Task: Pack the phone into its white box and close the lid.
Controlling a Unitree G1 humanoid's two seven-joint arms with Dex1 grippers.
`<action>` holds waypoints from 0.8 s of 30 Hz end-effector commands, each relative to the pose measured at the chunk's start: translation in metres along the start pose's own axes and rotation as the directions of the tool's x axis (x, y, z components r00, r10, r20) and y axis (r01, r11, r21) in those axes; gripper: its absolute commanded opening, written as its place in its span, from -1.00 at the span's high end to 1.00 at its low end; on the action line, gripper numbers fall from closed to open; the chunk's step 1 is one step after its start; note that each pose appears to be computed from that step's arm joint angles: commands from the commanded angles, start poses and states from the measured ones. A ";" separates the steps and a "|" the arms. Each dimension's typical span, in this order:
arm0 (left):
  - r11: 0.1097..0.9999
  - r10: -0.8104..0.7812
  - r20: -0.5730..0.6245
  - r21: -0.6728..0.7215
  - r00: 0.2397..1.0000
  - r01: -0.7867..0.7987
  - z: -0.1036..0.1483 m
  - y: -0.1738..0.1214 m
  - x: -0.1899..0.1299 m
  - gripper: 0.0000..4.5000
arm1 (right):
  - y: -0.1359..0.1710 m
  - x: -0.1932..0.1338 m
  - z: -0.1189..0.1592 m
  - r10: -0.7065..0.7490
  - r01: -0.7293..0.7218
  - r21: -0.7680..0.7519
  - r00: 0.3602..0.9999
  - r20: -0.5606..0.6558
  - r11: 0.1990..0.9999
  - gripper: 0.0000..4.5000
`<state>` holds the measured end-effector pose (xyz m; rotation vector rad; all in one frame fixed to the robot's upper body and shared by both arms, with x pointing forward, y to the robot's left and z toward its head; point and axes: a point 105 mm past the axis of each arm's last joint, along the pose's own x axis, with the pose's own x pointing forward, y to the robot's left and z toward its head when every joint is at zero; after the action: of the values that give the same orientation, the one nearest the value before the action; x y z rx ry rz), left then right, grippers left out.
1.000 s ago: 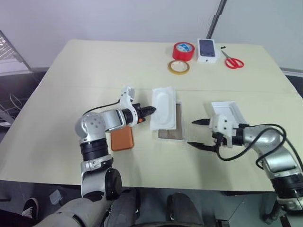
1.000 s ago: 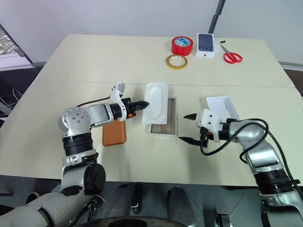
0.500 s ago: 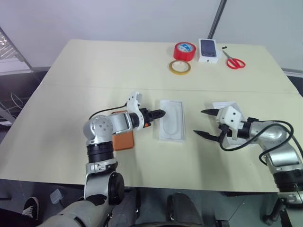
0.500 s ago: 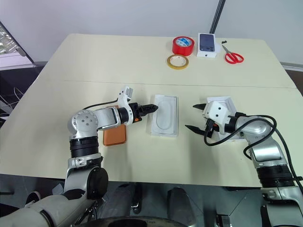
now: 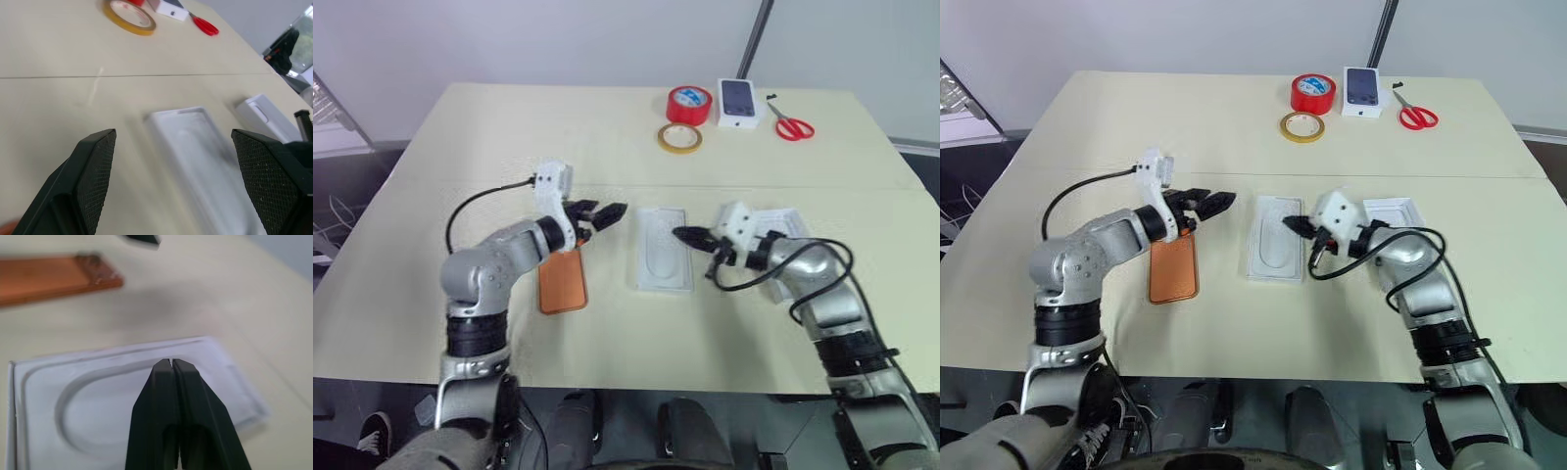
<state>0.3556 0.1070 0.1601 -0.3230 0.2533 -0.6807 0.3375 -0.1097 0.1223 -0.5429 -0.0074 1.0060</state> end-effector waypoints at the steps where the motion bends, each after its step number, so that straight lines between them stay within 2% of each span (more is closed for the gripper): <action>1: 0.998 -0.008 0.055 0.068 0.998 0.004 0.014 0.011 -0.019 -0.76 | 0.005 0.012 -0.003 -0.002 -0.002 -0.084 0.999 -0.050 0.996 0.83; 5: 0.993 -0.001 0.029 0.118 1.000 -0.003 0.007 0.021 -0.034 -0.76 | 0.009 0.017 -0.013 0.003 -0.016 -0.116 0.994 -0.111 0.993 0.83; 9: 0.981 0.023 0.012 0.192 1.000 -0.025 -0.003 0.029 -0.049 -0.76 | 0.008 0.007 -0.034 0.044 -0.087 -0.171 0.970 -0.240 0.981 0.83; 11: 0.980 0.027 0.007 0.199 1.000 -0.028 -0.006 0.031 -0.051 -0.76 | 0.009 0.005 -0.035 0.064 -0.110 -0.172 0.965 -0.253 0.979 0.83; 13: 0.976 0.032 0.000 0.216 1.000 -0.031 -0.009 0.032 -0.053 -0.76 | 0.014 0.003 -0.031 0.104 -0.139 -0.140 0.968 -0.230 0.980 0.83; 16: 0.984 0.059 -0.005 0.171 0.998 -0.058 -0.010 0.038 -0.055 -0.76 | 0.018 0.009 -0.017 0.122 -0.142 -0.120 0.979 -0.160 0.982 0.83; 19: 0.999 0.040 -0.036 0.022 0.999 -0.040 -0.012 0.038 -0.059 -0.76 | 0.010 0.016 -0.006 0.076 -0.089 -0.111 0.991 -0.109 0.990 0.83; 21: 0.995 0.064 -0.043 -0.076 0.997 -0.067 -0.009 0.045 -0.067 -0.76 | -0.005 0.020 0.010 -0.003 -0.001 -0.116 0.999 -0.036 0.993 0.83; 24: 0.975 0.071 -0.068 -0.204 0.995 -0.084 -0.006 0.053 -0.085 -0.76 | -0.014 0.025 0.041 -0.038 0.045 -0.074 0.995 0.088 0.996 0.83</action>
<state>0.3245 0.1885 0.1344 -0.4442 0.3984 -0.5990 0.3494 -0.0822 0.1245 -0.6014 -0.0186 1.0151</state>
